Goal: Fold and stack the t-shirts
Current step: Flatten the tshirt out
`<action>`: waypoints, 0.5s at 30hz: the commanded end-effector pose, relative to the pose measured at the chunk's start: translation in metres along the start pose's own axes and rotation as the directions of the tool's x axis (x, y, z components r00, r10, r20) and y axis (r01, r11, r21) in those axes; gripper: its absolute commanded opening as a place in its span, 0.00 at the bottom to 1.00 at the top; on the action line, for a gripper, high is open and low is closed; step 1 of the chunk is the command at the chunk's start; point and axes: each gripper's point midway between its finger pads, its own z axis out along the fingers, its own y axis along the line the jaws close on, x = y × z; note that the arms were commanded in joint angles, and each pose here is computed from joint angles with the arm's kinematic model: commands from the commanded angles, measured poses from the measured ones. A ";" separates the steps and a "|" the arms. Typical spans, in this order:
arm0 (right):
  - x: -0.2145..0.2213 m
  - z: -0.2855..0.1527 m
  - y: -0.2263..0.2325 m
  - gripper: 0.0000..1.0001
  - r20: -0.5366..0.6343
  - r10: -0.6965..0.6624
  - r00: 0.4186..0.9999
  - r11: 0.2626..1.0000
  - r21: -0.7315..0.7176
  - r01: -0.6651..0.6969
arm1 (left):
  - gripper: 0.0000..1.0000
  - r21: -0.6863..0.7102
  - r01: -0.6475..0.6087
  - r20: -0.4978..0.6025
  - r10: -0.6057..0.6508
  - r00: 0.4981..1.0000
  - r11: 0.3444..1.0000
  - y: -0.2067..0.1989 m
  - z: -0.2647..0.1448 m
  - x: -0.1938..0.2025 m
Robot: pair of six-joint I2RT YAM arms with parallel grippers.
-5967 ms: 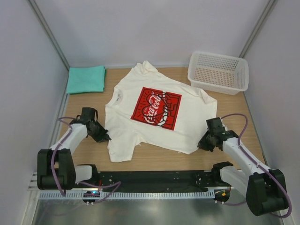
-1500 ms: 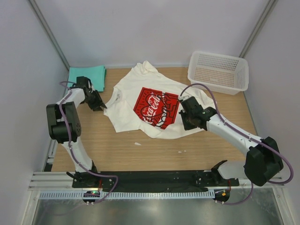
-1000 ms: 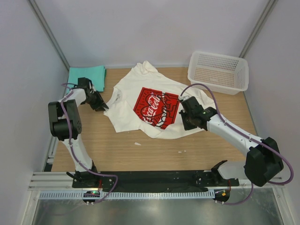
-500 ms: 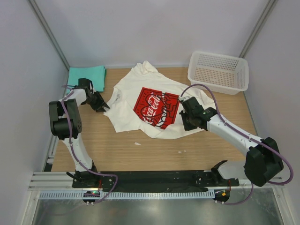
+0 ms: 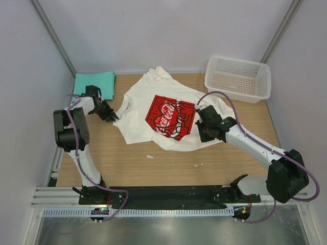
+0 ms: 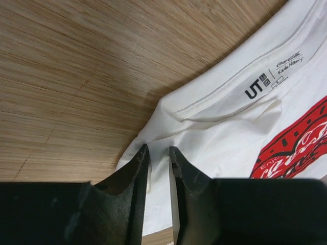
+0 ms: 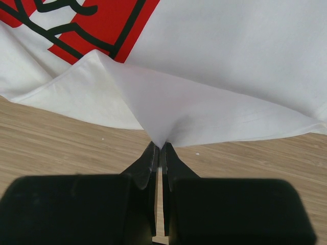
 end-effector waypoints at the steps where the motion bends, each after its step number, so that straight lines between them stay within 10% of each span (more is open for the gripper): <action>1: -0.013 -0.005 0.002 0.01 0.051 0.010 0.999 1.000 -0.016 -0.009 | 0.22 0.021 -0.017 0.039 0.017 0.999 1.000 -0.008 -0.004 -0.014; 7: -0.011 -0.004 0.002 0.02 0.046 0.008 0.999 1.000 -0.017 -0.007 | 0.00 0.043 -0.087 0.120 0.081 0.989 0.995 -0.030 -0.023 -0.026; 15: -0.018 -0.005 0.001 0.02 0.054 0.012 0.998 1.000 -0.005 -0.012 | 0.00 0.074 -0.153 0.222 0.133 0.966 0.985 -0.059 -0.072 -0.022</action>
